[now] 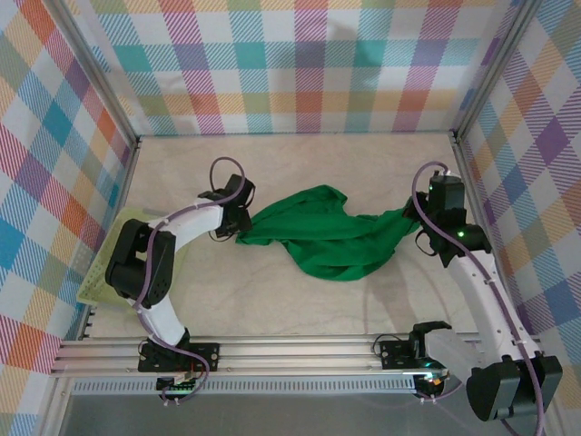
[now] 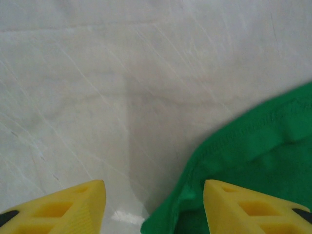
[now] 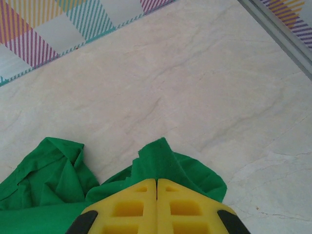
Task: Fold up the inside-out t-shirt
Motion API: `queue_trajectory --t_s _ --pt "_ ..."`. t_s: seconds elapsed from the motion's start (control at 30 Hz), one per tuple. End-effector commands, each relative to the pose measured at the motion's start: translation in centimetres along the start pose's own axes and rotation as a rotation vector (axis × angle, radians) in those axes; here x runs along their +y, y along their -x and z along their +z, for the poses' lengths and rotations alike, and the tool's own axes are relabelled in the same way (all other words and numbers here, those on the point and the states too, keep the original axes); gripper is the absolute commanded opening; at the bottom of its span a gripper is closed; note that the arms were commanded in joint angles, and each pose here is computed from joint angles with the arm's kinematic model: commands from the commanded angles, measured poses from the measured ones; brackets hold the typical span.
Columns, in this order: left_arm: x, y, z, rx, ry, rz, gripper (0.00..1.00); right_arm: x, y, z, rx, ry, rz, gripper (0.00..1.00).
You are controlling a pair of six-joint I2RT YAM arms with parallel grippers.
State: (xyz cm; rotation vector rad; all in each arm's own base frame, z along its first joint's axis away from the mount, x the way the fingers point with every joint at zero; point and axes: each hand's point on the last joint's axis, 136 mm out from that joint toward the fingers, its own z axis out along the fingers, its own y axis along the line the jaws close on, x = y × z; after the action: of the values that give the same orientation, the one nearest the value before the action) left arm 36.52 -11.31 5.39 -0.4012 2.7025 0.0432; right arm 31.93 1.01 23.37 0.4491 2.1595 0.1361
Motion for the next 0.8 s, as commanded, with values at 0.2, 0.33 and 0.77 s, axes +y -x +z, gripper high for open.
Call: queue_trajectory --t_s 0.2,0.33,0.77 --pt "0.3 -2.6 1.0 0.091 -0.004 0.015 0.41 -0.5 1.2 0.0 -0.016 -0.047 0.042 0.0" --pt "-1.0 -3.1 1.7 0.131 -0.062 0.028 0.38 -0.5 1.5 0.2 -0.011 -0.054 0.052 0.0" --pt "-3.6 5.5 -4.1 -0.051 -0.345 -0.1 0.0 -0.9 8.6 -2.2 -0.155 -0.049 0.177 0.0"
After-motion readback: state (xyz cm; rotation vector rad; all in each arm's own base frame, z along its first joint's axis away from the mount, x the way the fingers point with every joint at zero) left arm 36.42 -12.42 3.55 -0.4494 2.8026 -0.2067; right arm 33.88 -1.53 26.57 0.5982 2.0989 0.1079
